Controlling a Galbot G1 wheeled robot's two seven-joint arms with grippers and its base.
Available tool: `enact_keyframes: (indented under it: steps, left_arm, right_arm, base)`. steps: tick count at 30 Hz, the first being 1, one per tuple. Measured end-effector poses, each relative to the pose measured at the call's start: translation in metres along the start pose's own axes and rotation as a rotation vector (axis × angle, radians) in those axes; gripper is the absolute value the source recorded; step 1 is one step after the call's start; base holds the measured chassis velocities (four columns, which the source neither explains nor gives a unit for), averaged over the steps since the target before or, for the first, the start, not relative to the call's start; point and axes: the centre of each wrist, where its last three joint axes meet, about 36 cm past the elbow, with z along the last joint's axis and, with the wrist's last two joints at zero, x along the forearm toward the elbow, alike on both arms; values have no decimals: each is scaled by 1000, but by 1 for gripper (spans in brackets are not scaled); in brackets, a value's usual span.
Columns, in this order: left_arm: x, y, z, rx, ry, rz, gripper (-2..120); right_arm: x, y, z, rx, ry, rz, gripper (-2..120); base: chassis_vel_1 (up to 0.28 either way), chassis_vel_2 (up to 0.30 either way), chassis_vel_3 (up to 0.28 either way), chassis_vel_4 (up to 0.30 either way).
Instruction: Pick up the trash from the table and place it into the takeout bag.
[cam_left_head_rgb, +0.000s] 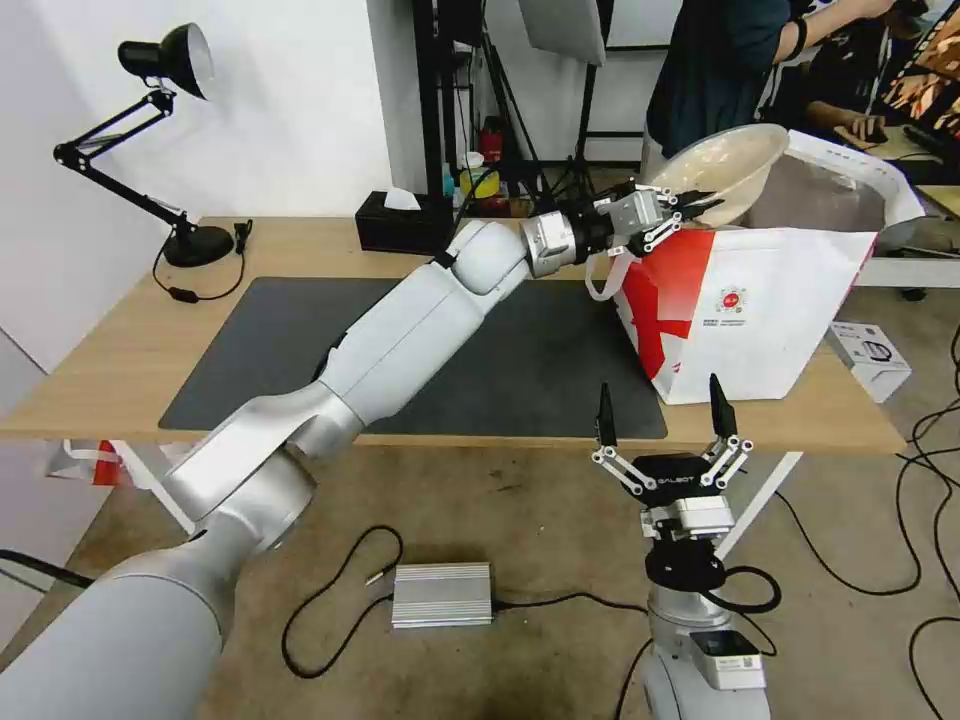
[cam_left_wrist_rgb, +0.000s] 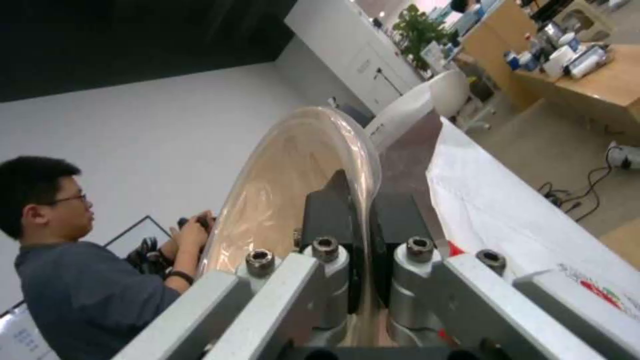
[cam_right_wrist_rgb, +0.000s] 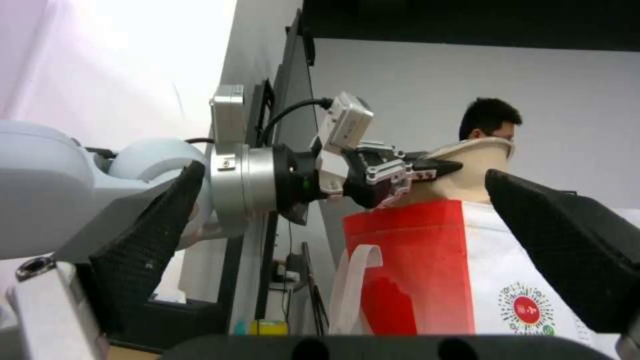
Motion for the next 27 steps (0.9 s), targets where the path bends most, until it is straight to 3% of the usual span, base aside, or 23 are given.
enact_keyframes:
  steps: [9,14,15,18,24,27]
  left_arm:
    - [0,2,0,-1,-4,-1,-1]
    - [0,2,0,-2,-3,-8,7]
    - [0,2,0,-2,-3,-10,19]
    - [1,2,0,-3,-2,-10,23]
    - [2,2,1,-4,1,-8,51]
    - [2,2,0,-4,0,-8,56]
  right_arm:
    - [-2,0,1,-2,-4,0,100]
    - [-2,0,1,-2,-5,1,100]
    - [-2,0,1,-2,-6,1,100]
    - [-2,0,1,-2,-5,1,100]
    - [-2,0,2,-3,-2,1,100]
    - [-1,0,2,-3,-1,2,100]
  base:
    - [0,0,0,0]
    - [0,0,0,0]
    - [0,0,0,0]
    - [0,0,0,0]
    - [0,0,0,0]
    - [0,0,0,0]
